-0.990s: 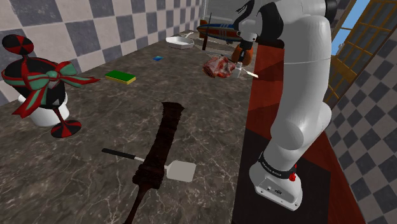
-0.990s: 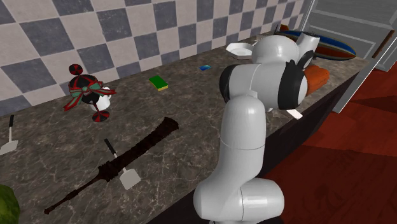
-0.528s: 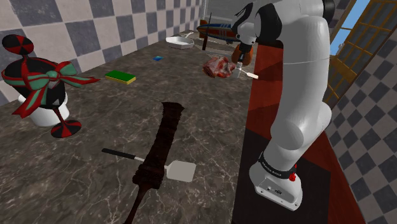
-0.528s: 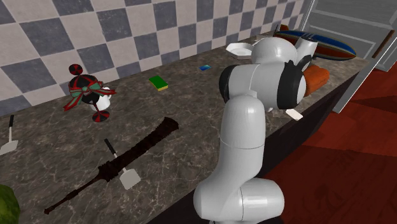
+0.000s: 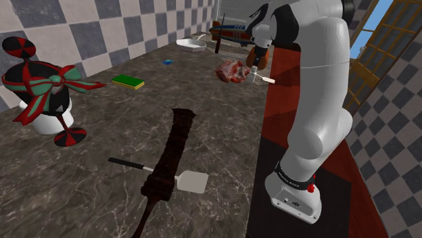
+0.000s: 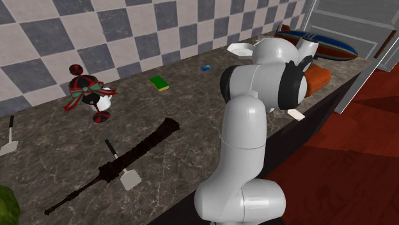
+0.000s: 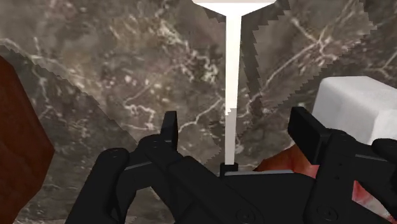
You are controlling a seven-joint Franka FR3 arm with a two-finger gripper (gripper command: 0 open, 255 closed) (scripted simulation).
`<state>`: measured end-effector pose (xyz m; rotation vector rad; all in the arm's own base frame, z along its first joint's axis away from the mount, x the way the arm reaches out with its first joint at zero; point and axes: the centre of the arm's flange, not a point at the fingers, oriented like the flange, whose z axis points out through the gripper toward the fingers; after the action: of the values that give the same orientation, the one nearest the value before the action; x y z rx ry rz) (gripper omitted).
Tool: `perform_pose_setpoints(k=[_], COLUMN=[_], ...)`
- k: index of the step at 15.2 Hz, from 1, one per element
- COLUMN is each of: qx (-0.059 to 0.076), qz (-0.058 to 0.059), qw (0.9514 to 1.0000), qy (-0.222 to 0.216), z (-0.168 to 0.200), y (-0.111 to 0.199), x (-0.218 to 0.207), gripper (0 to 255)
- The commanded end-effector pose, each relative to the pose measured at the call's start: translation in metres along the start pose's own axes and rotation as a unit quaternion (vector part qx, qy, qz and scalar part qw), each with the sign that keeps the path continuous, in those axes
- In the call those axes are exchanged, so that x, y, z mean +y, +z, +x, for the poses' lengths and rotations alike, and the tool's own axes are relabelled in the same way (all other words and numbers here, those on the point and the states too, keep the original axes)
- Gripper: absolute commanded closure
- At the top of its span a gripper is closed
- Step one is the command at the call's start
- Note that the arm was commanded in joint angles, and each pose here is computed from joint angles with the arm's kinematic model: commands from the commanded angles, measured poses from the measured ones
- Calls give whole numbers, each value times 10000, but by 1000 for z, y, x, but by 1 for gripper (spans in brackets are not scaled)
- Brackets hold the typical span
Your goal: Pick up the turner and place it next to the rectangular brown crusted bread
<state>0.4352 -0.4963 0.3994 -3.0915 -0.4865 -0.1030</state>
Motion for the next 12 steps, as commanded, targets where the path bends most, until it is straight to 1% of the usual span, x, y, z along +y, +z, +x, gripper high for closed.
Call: perform_pose_setpoints(k=[1,2,6,12], qx=[-1,-1,-1,-1], qz=[2,2,2,2], qw=[10000,10000,10000,10000], qy=[0,0,0,0], z=[0,-1,-1,-1], y=[0,1,-49,-49], x=[0,-1,-1,-1], gripper=[0,0,0,0])
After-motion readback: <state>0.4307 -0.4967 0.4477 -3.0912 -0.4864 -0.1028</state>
